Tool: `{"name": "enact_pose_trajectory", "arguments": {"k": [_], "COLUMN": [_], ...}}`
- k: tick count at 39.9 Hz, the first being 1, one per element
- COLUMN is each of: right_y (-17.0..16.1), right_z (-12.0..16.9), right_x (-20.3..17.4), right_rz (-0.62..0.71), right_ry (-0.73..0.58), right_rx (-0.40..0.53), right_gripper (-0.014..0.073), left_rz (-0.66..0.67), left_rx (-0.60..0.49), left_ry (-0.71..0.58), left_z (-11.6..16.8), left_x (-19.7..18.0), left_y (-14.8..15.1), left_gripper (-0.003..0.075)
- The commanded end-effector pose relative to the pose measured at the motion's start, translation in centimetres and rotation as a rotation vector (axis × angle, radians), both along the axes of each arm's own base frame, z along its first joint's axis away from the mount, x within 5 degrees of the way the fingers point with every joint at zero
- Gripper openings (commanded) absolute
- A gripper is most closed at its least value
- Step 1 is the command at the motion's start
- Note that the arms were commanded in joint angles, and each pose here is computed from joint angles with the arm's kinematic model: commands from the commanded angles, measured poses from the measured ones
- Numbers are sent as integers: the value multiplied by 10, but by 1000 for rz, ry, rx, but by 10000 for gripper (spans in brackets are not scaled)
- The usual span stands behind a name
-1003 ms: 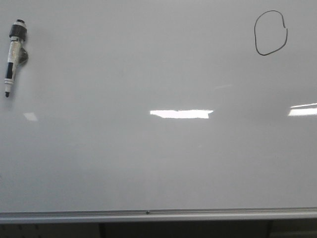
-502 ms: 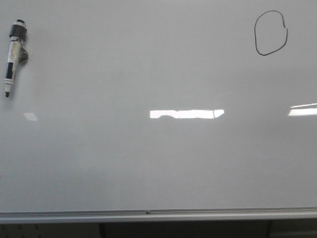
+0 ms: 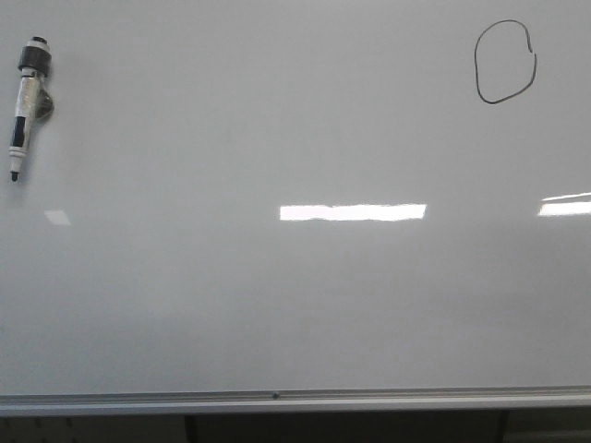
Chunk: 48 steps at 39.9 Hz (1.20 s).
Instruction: Write number 0 on whiteboard
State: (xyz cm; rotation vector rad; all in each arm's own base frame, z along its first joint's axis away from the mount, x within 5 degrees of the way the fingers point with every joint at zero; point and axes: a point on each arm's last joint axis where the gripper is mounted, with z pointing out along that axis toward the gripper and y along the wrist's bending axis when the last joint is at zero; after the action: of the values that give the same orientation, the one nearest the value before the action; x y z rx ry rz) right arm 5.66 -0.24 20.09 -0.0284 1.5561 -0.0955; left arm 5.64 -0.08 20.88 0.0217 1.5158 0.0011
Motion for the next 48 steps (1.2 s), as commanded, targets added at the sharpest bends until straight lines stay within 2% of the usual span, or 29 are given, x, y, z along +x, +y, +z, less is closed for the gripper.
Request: {"name": "enact_pose_trajectory", "arguments": {"k": [1,18,48], "right_y": [1,3,3], "right_z": [12,13,13], "right_x": [-2,-3,-2], "right_rz": [14,60,60], "right_ry": [-152,-166,-164], "right_rx": [19,23,23], "right_gripper": [-69,-69,-69], "left_rz": [-5,-5,-5], "left_rx": [-10,-10,-10], "left_ry": [-85,-85,-85], "left_z": [2,2,2], "left_x": [-1,-1,-1], "left_y": [0,0,0], "left_gripper": [-20,-19,-20]}}
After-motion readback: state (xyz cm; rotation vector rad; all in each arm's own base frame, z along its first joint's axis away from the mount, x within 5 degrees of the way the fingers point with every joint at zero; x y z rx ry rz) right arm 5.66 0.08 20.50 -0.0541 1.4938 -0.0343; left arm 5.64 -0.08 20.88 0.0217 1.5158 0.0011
